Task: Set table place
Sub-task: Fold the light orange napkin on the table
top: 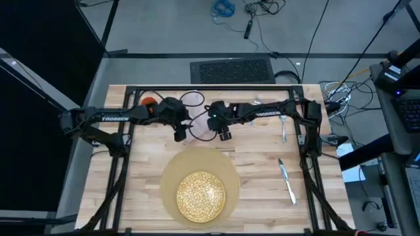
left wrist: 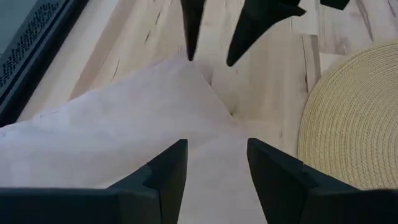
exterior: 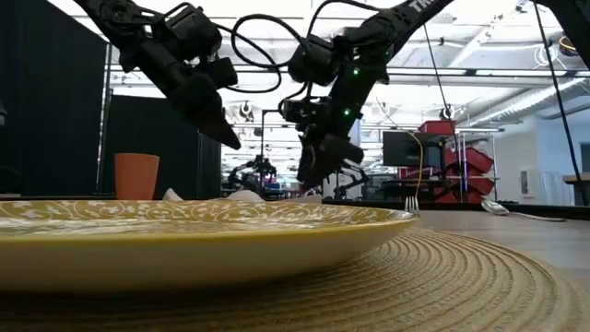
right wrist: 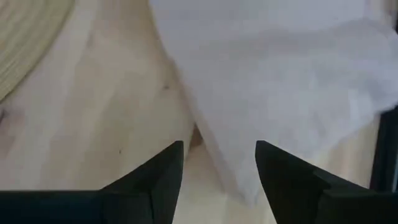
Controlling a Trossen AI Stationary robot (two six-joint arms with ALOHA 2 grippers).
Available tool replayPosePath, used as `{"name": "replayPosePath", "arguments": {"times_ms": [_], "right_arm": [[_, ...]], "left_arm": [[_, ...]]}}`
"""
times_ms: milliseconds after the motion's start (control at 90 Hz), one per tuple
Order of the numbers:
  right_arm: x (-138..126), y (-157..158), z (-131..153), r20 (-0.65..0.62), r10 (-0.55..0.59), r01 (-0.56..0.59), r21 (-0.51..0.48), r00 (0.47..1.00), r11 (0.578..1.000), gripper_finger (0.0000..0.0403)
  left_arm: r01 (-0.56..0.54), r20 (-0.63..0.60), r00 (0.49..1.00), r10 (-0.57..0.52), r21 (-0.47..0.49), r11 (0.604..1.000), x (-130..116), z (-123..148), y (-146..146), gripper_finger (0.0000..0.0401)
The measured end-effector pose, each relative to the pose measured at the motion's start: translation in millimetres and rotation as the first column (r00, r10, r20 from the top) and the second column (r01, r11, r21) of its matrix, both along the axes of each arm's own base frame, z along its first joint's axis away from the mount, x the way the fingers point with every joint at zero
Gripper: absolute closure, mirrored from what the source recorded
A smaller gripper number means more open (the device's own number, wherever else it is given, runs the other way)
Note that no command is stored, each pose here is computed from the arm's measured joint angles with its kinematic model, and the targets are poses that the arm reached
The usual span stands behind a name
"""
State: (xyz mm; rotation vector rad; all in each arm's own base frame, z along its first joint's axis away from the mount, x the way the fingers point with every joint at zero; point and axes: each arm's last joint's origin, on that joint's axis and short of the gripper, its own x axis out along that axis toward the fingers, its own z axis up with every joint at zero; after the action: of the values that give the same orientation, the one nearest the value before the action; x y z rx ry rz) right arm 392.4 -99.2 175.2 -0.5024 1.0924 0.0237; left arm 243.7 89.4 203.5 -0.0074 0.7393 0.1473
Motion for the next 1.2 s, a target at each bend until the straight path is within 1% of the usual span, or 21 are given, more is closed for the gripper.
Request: {"name": "replayPosePath", "arguments": {"times_ms": [111, 300, 433, 556, 622, 667, 744, 811, 856, 933, 978, 1100, 1200], "right_arm": [[-1, -5, -2, -0.012, 0.006, -0.006, -0.005, 1.000, 1.000, 0.0217], [-5, -19, -13, -0.054, -0.019, 0.020, 0.003, 0.998, 1.000, 0.0218], [-5, -24, -15, -0.047, -0.020, 0.020, -0.001, 0.999, 1.000, 0.0220], [-4, -26, -21, -0.060, -0.022, 0.023, 0.006, 0.998, 1.000, 0.0232], [-5, -28, -26, -0.073, -0.018, 0.020, 0.027, 0.997, 0.999, 0.0243], [-3, -30, -28, -0.062, -0.020, 0.021, 0.016, 0.998, 1.000, 0.0249], [-3, -30, -29, -0.071, -0.023, 0.023, 0.007, 0.997, 1.000, 0.0265], [-2, -31, -28, -0.050, -0.032, 0.031, -0.013, 0.998, 0.999, 0.0290], [-2, -32, -27, -0.048, -0.034, 0.034, -0.012, 0.998, 0.999, 0.0313], [-3, -36, -26, -0.047, -0.040, 0.040, -0.015, 0.998, 0.999, 0.0371], [-4, -37, -26, -0.051, -0.036, 0.035, -0.018, 0.998, 0.999, 0.0390], [-4, -36, -26, -0.054, -0.033, 0.032, -0.025, 0.998, 0.999, 0.0400], [-4, -38, -22, -0.075, -0.046, 0.038, -0.095, 0.996, 0.995, 0.0402]], "left_arm": [[0.000, 0.000, 1.000, 0.000, -0.001, 1.000, 0, 0, 0, 0.0247], [-0.001, -0.002, 1.000, 0.001, -0.002, 1.000, 0, 0, 0, 0.0247], [-0.002, -0.002, 1.000, 0.002, -0.004, 1.000, 0, 0, 0, 0.0247], [-0.002, -0.003, 1.000, 0.002, -0.004, 1.000, 0, 0, 0, 0.0247], [-0.002, -0.002, 1.000, 0.002, -0.003, 1.000, 0, 0, 0, 0.0247], [-0.002, -0.002, 1.000, 0.002, -0.003, 1.000, 0, 0, 0, 0.0247], [-0.002, -0.004, 1.000, 0.002, -0.003, 1.000, 0, 0, 0, 0.0247], [-0.002, -0.007, 1.000, 0.002, -0.005, 1.000, 0, -1, 0, 0.0247], [-0.001, -0.006, 1.000, 0.001, -0.004, 1.000, 0, 0, 0, 0.0247], [-0.001, -0.006, 1.000, 0.001, -0.003, 1.000, 0, 0, 0, 0.0247], [0.000, -0.007, 1.000, 0.000, -0.003, 1.000, 0, -1, 0, 0.0247], [0.000, -0.007, 1.000, 0.000, -0.003, 1.000, 0, -1, 0, 0.0247], [0.000, -0.007, 1.000, 0.000, -0.002, 1.000, 0, -1, 0, 0.0247]]}}
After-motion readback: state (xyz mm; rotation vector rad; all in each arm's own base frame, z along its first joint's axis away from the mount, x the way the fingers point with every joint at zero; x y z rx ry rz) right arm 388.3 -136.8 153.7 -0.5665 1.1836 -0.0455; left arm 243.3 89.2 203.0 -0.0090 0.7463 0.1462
